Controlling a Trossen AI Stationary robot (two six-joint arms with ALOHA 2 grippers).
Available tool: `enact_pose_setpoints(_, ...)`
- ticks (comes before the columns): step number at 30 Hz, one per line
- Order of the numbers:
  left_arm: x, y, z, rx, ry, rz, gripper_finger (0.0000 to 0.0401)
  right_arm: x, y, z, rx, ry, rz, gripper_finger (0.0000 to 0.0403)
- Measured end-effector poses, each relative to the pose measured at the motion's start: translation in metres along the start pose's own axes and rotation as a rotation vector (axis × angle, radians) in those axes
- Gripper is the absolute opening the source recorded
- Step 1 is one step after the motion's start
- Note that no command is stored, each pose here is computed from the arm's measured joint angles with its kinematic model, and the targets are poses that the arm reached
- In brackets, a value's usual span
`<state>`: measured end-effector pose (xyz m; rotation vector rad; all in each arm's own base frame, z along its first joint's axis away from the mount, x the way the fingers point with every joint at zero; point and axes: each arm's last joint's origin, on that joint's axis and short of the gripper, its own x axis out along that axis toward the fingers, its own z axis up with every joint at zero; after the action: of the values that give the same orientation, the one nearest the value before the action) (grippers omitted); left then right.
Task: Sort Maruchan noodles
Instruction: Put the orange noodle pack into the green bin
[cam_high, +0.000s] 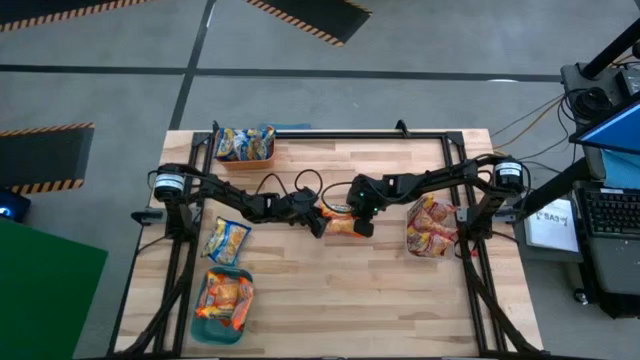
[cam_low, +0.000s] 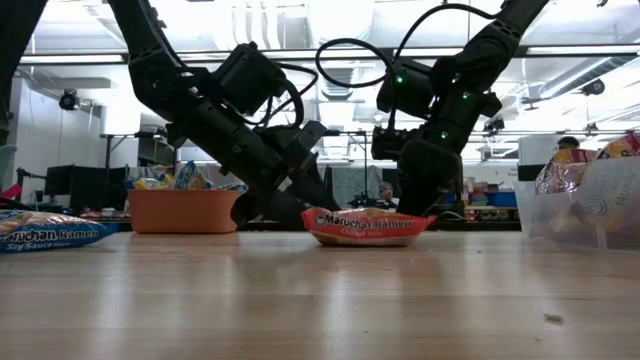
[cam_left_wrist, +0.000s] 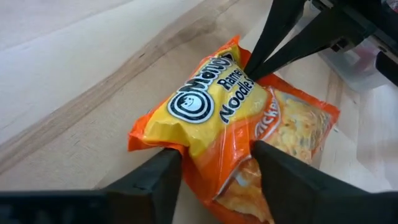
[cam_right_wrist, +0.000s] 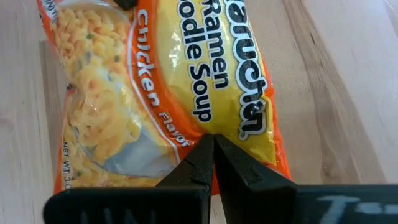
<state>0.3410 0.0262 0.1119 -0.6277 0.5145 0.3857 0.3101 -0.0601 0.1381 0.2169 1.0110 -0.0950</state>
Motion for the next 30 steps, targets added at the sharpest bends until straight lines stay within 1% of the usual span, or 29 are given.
enact_pose_setpoints(5,0.000,0.000,0.000,0.018,0.001,0.000,0.0109,-0.004,0.001,0.002,-0.003,-0.013,0.001,0.0009)
enact_pose_setpoints(10,-0.001,-0.001,0.001,0.061,0.007,-0.014,0.0036,-0.025,0.004,0.009,-0.032,-0.078,0.003,0.0009)
enact_pose_setpoints(12,-0.003,-0.002,0.002,0.089,0.011,-0.019,0.0013,-0.039,0.005,0.012,-0.060,-0.114,0.002,0.0009)
enact_pose_setpoints(15,-0.007,-0.005,0.006,0.136,0.008,-0.041,0.0011,-0.063,0.005,0.017,-0.104,-0.186,-0.004,0.0009)
enact_pose_setpoints(18,-0.016,-0.011,0.014,0.194,-0.024,-0.075,0.0013,-0.090,0.001,0.021,-0.132,-0.280,-0.028,0.0009)
enact_pose_setpoints(22,-0.034,-0.024,0.028,0.311,-0.079,-0.144,0.0007,-0.121,-0.007,0.025,-0.143,-0.397,-0.069,0.0009)
enact_pose_setpoints(26,-0.056,-0.036,0.043,0.390,-0.145,-0.196,0.0006,-0.135,-0.014,0.023,-0.140,-0.451,-0.101,0.0009)
enact_pose_setpoints(30,-0.080,-0.044,0.054,0.452,-0.181,-0.224,0.0005,-0.137,-0.018,0.020,-0.139,-0.452,-0.115,0.0009)
